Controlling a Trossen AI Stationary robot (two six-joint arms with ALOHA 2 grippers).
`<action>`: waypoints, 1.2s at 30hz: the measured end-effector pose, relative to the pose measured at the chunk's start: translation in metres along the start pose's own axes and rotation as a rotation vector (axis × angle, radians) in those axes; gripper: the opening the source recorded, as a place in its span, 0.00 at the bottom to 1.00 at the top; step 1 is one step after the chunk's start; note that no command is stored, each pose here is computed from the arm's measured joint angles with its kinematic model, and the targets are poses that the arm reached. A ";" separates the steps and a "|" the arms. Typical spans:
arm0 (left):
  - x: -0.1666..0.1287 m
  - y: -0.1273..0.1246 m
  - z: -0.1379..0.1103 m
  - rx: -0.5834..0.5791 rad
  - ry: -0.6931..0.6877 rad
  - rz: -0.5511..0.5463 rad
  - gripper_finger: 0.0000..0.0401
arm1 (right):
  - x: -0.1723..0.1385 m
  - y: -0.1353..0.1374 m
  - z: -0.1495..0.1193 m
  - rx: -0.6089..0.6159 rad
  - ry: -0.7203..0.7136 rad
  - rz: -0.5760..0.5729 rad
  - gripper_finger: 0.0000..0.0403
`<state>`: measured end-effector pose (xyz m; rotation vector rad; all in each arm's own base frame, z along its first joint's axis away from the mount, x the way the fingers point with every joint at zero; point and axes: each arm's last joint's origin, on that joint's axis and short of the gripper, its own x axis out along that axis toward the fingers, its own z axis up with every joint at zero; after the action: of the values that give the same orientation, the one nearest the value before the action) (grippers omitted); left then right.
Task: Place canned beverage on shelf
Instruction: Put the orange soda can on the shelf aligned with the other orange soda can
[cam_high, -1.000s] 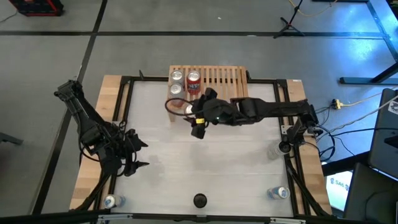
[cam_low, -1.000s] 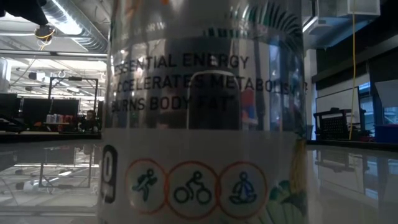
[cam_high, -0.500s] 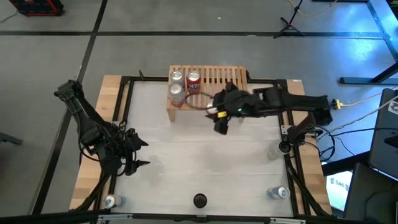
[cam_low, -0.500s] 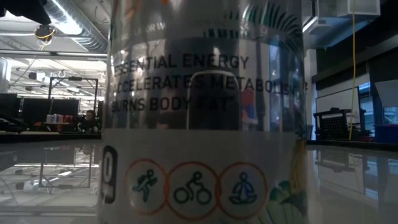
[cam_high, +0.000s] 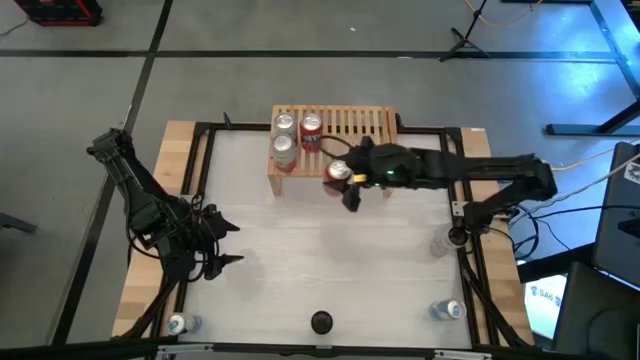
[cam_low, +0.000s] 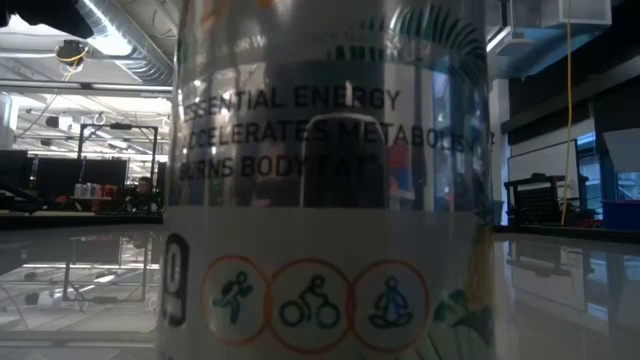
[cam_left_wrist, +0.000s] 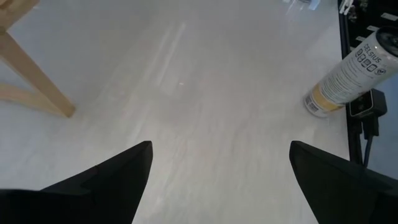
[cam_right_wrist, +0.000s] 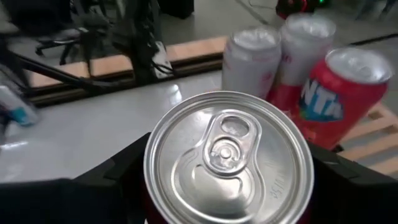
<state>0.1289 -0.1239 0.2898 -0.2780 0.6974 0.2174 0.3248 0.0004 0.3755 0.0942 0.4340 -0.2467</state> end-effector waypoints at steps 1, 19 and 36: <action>0.000 0.000 0.000 -0.001 0.000 -0.001 0.92 | 0.007 -0.001 -0.003 0.001 0.000 0.000 0.70; 0.000 -0.001 0.000 -0.006 -0.003 -0.005 0.92 | 0.082 -0.050 -0.014 0.023 -0.040 -0.083 0.70; 0.000 -0.001 0.000 -0.026 -0.002 -0.004 0.92 | 0.096 -0.053 -0.015 0.034 -0.089 -0.157 0.72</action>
<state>0.1292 -0.1243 0.2901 -0.3041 0.6921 0.2230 0.3896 -0.0694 0.3185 0.0818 0.3494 -0.4113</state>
